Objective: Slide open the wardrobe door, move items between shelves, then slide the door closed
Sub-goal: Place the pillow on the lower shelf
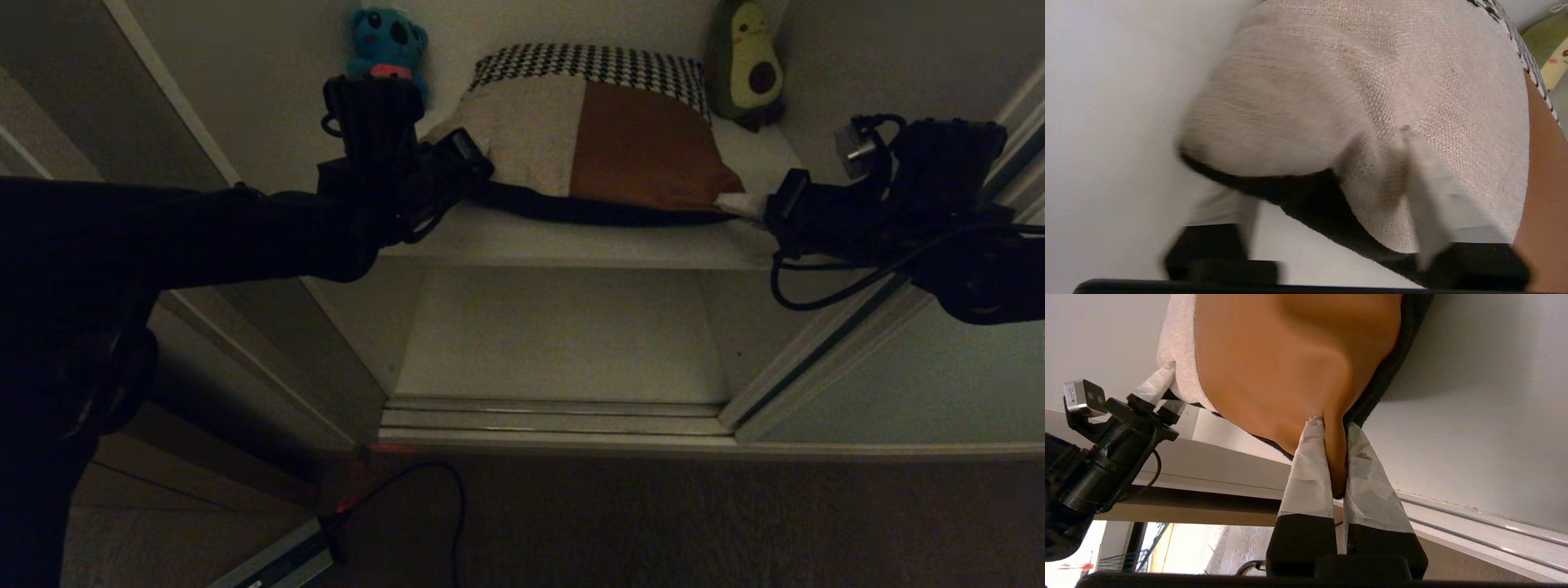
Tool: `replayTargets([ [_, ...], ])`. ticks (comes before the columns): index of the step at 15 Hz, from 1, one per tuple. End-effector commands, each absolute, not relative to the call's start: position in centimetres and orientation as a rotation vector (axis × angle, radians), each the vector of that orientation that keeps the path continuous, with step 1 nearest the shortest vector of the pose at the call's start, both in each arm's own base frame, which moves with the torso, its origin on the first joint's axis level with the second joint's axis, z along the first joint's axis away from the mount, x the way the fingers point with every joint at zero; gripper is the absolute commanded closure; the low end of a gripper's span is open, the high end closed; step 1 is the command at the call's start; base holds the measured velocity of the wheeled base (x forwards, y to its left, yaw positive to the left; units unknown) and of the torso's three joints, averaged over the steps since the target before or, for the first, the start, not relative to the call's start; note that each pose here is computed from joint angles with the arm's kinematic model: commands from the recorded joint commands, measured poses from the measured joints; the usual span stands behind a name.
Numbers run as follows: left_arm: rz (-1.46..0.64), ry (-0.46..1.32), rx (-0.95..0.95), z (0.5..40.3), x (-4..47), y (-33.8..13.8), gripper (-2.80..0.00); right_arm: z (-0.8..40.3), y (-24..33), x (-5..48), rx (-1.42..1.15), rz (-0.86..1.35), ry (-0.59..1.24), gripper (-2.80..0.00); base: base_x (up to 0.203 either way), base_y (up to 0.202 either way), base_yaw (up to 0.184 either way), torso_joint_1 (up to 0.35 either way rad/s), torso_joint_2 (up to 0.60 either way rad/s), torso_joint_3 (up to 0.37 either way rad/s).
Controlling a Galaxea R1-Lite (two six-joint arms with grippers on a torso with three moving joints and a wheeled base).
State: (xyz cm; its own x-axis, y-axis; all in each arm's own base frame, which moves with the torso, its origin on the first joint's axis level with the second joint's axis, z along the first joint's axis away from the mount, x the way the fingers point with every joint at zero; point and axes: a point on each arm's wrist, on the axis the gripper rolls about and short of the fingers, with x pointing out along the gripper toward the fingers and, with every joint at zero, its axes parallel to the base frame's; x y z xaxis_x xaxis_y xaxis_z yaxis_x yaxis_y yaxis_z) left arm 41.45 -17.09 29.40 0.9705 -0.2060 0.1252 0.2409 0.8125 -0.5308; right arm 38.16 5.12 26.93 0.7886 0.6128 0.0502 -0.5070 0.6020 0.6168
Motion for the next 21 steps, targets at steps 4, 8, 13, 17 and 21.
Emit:
replayTargets([
  [4,-0.24,-0.063,-0.579,29.4,41.6,-17.2,0.0,27.0,5.1,38.2,0.66,0.66,0.174,0.0,0.0,0.0,0.0,0.0,0.0,0.0],
  [8,-0.258,-0.06,-0.567,30.1,40.3,-18.1,0.0,27.5,5.1,37.5,0.659,0.675,0.171,0.0,0.0,0.0,0.0,0.0,0.0,0.0],
  [13,-0.317,-0.034,-0.469,30.0,35.6,-19.9,0.0,29.4,5.1,33.9,0.652,0.695,0.151,0.0,0.0,0.0,0.0,0.0,0.0,0.0],
  [17,-0.337,-0.047,-0.423,31.2,31.7,-19.6,0.0,30.9,5.0,29.1,0.64,0.721,0.12,0.0,0.0,0.0,0.0,0.0,0.0,0.0],
  [21,-0.343,-0.043,-0.406,31.3,28.7,-19.1,0.0,31.1,5.7,24.6,0.638,0.772,0.125,0.0,0.0,0.0,0.0,0.0,0.0,0.0],
])
